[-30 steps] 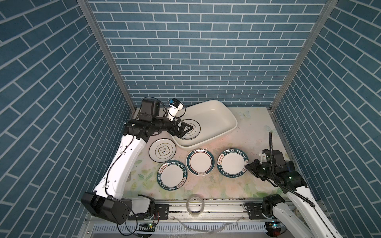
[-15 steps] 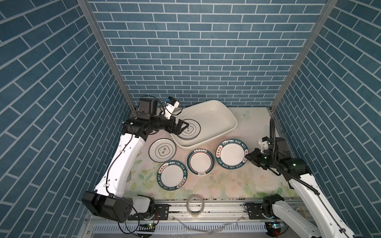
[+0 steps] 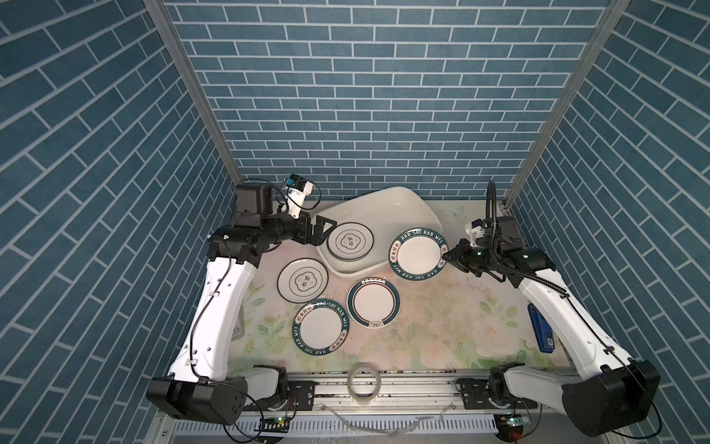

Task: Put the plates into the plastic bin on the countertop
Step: 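Lower the green-rim plate onto the cloud-print plates in the bin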

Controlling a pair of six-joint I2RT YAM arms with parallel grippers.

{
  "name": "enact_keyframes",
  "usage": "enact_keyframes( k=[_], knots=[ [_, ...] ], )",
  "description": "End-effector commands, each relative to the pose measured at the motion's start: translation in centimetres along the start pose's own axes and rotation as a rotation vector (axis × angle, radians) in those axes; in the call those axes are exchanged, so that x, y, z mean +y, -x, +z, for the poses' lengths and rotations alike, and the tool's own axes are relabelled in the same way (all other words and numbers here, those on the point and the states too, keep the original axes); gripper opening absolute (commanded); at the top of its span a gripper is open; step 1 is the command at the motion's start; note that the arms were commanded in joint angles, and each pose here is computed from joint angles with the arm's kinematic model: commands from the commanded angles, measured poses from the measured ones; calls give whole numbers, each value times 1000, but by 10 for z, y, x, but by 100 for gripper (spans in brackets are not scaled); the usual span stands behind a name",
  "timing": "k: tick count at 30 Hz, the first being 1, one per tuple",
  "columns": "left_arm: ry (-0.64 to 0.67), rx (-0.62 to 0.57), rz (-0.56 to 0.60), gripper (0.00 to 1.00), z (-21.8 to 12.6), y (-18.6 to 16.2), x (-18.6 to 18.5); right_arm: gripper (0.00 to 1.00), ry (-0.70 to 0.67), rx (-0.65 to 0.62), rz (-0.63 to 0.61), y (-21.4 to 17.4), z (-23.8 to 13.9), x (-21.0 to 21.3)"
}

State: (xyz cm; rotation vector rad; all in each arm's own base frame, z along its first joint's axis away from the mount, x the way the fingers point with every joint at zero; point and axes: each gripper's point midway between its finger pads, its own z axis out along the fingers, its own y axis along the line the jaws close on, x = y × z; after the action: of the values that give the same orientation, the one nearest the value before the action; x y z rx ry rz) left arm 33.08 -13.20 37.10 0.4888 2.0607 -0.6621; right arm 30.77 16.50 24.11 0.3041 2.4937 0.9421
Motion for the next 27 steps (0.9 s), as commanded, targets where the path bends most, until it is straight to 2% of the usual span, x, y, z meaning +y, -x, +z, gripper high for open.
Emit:
enact_keyframes(
  k=[1, 16, 27],
  knots=[
    [-13, -38, 4, 100, -8, 11, -3, 0, 105, -45, -68, 27, 1, 33],
    [-2, -46, 8, 100, -9, 13, 1, 0, 186, 49, -117, 81, 100, 77],
    [12, -55, -2, 100, -11, 15, 6, 0, 228, 175, -164, 75, 198, 106]
  ],
)
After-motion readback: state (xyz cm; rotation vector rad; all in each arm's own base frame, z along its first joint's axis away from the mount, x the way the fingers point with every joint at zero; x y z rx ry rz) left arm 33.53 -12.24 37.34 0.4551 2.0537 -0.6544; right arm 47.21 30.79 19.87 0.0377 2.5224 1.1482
